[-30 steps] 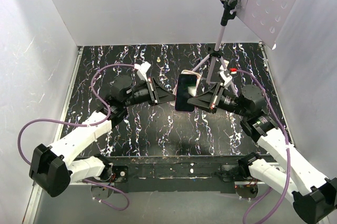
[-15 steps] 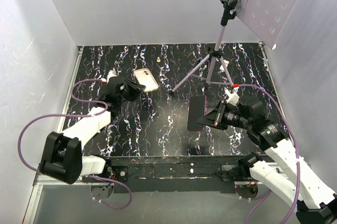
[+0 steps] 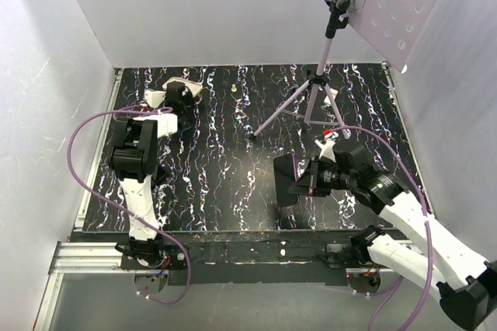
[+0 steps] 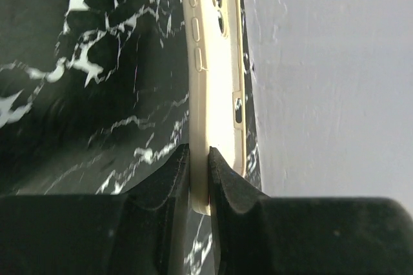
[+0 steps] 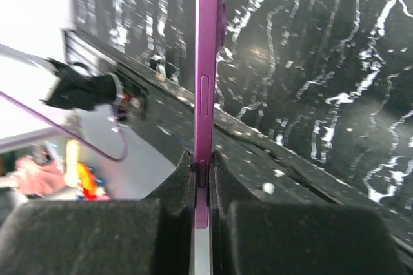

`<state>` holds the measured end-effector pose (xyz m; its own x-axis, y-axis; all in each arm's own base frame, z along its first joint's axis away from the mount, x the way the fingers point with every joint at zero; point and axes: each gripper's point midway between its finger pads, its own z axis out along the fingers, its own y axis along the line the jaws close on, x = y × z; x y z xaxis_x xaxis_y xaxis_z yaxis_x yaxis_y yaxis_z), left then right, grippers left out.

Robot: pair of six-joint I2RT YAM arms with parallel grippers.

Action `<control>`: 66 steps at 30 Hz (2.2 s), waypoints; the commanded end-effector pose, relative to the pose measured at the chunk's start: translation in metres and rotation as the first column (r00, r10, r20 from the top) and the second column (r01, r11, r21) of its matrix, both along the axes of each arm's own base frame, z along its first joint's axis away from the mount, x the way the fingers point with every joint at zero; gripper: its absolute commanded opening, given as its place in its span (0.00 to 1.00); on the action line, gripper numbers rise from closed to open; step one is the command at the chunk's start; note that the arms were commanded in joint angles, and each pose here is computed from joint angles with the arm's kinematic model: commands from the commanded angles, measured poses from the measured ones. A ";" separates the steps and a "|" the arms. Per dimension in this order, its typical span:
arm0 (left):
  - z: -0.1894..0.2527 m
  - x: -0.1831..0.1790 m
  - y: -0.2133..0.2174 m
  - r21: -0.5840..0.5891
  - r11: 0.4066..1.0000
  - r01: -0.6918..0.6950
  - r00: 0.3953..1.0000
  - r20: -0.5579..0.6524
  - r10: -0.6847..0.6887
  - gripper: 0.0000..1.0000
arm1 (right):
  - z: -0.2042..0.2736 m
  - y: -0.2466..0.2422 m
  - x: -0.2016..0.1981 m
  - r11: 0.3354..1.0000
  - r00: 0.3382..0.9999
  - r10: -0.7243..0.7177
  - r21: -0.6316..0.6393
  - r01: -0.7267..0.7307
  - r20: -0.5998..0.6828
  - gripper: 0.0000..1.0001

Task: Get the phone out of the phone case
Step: Place the phone case at the center of the board, then place the phone at the center of the board.

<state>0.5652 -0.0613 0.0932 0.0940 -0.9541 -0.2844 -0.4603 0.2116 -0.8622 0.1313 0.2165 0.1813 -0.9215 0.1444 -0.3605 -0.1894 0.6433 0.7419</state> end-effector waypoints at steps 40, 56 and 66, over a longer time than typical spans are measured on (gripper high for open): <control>0.040 -0.246 0.059 0.337 0.870 0.360 0.844 -0.515 -0.151 0.98 | -0.156 0.133 0.013 -0.016 0.087 0.974 -0.448 -0.894 -0.208 0.01; 0.021 -0.290 0.079 0.314 0.891 0.328 0.824 -0.556 -0.107 0.98 | -0.190 0.149 0.063 -0.009 0.098 0.989 -0.697 -0.717 -0.114 0.17; 0.018 -0.291 0.072 0.279 0.891 0.357 0.812 -0.565 -0.148 0.98 | -0.137 0.172 0.103 0.147 0.192 0.981 -0.782 -0.606 0.035 0.81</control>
